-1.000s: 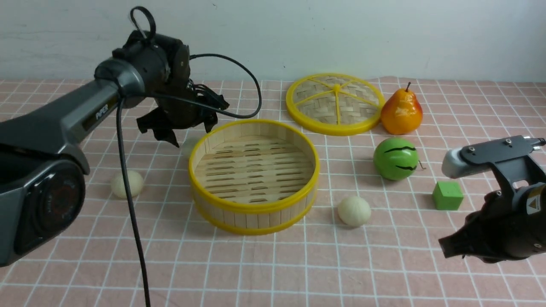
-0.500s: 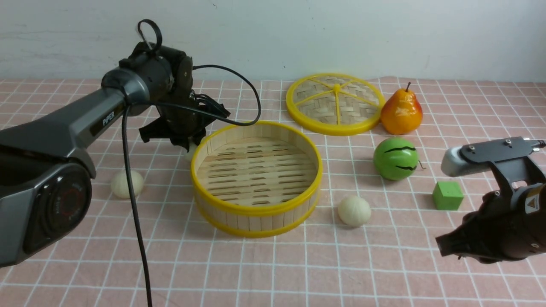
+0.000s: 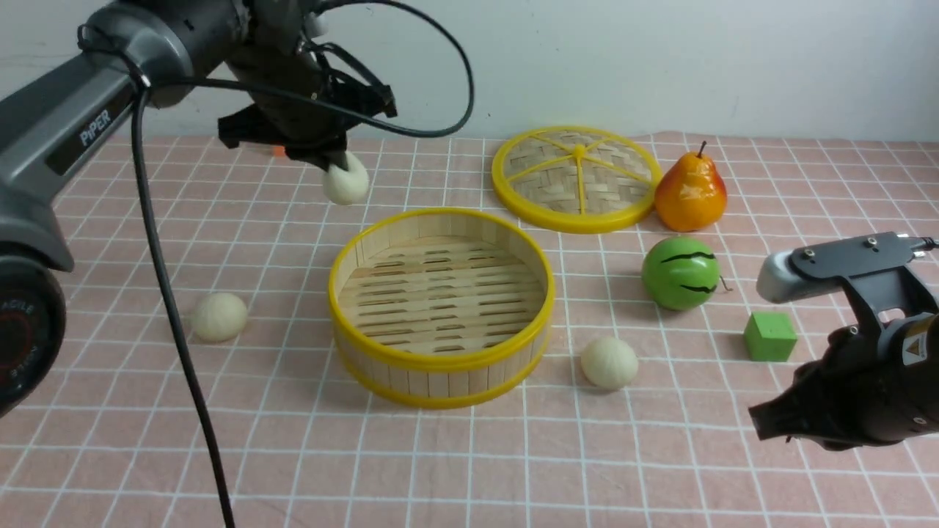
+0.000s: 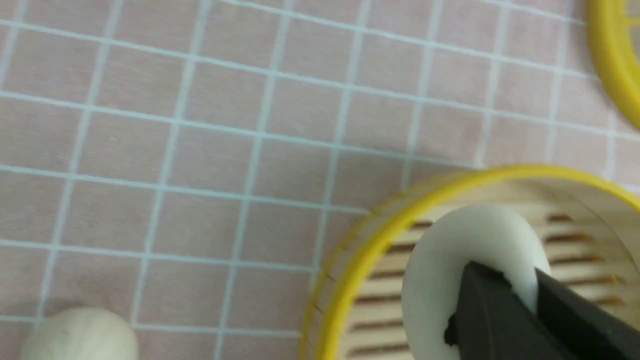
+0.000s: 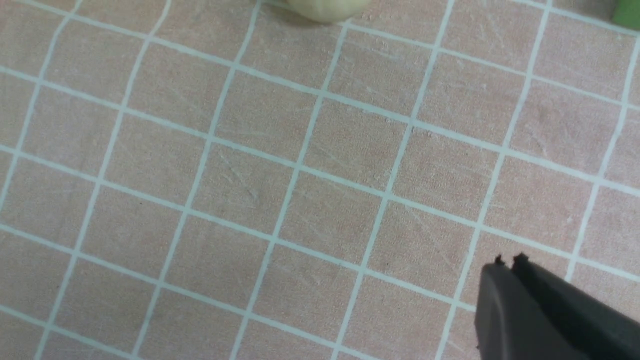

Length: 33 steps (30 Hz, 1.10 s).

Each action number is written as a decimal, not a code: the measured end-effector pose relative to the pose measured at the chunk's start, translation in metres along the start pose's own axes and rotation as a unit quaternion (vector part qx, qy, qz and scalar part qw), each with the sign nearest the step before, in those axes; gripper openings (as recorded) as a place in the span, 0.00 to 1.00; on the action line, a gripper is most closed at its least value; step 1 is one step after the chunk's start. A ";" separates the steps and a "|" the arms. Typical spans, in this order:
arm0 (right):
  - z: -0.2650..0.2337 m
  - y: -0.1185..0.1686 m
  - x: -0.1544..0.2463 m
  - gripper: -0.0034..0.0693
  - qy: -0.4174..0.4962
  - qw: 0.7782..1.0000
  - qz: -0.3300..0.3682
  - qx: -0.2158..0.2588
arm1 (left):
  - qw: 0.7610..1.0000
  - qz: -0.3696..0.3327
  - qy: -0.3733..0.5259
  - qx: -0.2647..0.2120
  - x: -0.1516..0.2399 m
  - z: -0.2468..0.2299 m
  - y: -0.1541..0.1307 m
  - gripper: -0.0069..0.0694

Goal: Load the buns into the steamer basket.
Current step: Use the left arm to put the steamed stuffed bun into the steamer, then use the left arm to grab a steamed stuffed bun

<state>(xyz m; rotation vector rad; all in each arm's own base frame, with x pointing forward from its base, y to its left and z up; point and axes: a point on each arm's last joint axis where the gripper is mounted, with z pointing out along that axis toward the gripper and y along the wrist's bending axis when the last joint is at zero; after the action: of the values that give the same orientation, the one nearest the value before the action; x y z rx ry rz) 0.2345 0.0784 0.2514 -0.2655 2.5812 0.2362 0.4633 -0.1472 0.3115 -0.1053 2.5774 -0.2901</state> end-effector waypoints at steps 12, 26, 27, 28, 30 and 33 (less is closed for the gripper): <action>0.000 0.000 0.000 0.08 0.003 1.000 0.001 -0.001 | 0.984 0.103 0.137 -0.055 0.053 0.091 -0.019 0.26; 0.000 0.000 0.001 0.08 0.004 1.000 0.000 -0.001 | 0.989 0.089 0.106 -0.049 0.038 0.054 -0.024 0.83; 0.000 0.000 0.001 0.08 0.005 1.000 0.000 -0.001 | 0.990 0.096 0.095 -0.045 0.034 0.042 -0.025 0.83; 0.000 0.000 0.001 0.08 0.005 1.000 0.000 -0.001 | 0.991 0.102 0.082 -0.041 0.030 0.029 -0.027 0.83; 0.000 0.000 0.001 0.09 0.007 1.000 0.000 -0.001 | 0.991 0.114 0.052 -0.038 0.022 -0.001 -0.028 0.83; 0.000 0.000 0.003 0.09 0.014 1.000 0.000 -0.001 | 0.992 0.119 -0.005 -0.044 0.010 -0.057 -0.020 0.84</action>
<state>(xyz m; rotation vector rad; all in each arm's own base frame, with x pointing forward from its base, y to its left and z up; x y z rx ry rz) 0.2322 0.0781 0.2501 -0.2710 2.6092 0.2366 0.4247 -0.1579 0.3583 0.1668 2.5610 -0.0881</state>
